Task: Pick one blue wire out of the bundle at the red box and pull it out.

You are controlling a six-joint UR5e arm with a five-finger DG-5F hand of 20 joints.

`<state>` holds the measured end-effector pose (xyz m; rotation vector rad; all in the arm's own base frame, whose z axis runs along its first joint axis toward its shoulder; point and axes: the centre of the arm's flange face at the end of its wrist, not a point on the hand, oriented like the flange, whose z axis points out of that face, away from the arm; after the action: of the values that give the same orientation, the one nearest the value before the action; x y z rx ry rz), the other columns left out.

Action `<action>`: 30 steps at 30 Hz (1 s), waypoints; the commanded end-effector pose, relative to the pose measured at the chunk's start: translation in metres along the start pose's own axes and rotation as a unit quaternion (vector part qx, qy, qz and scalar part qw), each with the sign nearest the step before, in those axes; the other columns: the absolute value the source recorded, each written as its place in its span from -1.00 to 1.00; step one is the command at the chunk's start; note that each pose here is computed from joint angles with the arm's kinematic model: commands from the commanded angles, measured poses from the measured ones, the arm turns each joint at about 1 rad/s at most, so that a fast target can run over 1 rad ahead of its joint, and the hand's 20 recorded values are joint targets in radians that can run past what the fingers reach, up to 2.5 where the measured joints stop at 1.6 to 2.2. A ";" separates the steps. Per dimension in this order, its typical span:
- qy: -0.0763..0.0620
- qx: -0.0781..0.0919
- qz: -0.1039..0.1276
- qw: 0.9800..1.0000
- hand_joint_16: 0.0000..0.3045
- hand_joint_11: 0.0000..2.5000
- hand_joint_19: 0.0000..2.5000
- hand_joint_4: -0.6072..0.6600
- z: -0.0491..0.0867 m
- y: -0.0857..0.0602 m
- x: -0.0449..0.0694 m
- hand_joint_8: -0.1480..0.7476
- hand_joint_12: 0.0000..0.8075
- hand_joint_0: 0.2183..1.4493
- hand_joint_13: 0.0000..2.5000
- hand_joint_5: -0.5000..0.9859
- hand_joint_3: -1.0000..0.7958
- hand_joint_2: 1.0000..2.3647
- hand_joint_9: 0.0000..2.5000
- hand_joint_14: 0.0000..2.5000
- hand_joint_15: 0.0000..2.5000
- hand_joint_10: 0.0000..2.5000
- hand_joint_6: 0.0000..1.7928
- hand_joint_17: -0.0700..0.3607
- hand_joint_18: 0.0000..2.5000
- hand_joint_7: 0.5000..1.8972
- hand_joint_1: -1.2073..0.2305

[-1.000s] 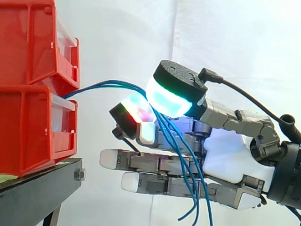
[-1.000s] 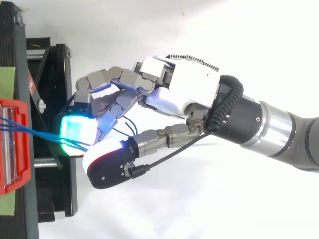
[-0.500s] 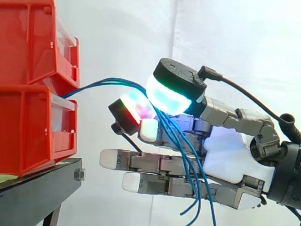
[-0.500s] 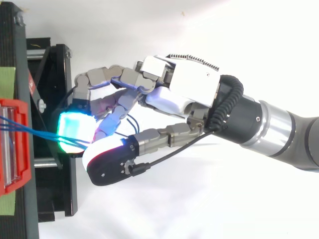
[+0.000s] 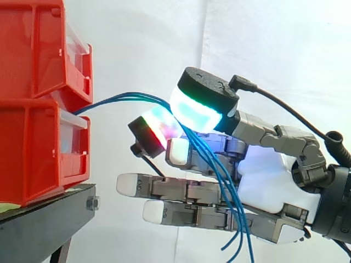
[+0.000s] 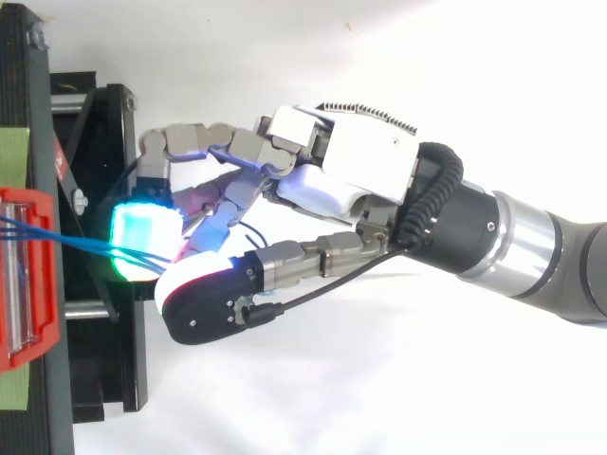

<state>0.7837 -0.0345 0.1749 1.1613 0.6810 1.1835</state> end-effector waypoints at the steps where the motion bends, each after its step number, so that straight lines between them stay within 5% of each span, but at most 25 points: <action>1: 0.000 0.000 -0.001 1.000 -0.62 -0.58 -0.66 0.12 0.000 0.000 0.000 -0.18 -0.01 -0.40 -0.47 -0.40 0.00 -0.99 -0.03 -0.99 -0.78 -0.99 -0.16 -0.06 -0.50 0.15 -0.28; 12: 0.001 -0.001 -0.002 1.000 -0.58 -0.53 -0.67 0.14 0.000 0.000 0.001 -0.11 0.05 -0.45 -0.49 -0.44 0.06 -1.00 -0.03 -0.99 -0.79 -0.99 -0.06 0.00 -0.49 0.07 -0.37; 23: 0.003 -0.001 -0.003 1.000 -0.59 -0.28 -0.67 0.17 0.000 0.000 0.002 -0.09 0.07 -0.43 -0.41 -0.40 0.02 -0.99 0.15 -0.99 -0.73 -0.98 -0.05 -0.02 -0.47 0.23 -0.38; 30: 0.002 -0.001 -0.004 1.000 -0.61 -0.47 -0.67 0.00 0.000 0.000 0.000 -0.24 -0.02 -0.45 -0.40 -0.38 0.02 -0.99 0.14 -0.99 -0.77 -0.98 -0.09 -0.05 -0.46 0.16 -0.39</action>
<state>0.7838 -0.0339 0.1749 1.1542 0.6860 1.1817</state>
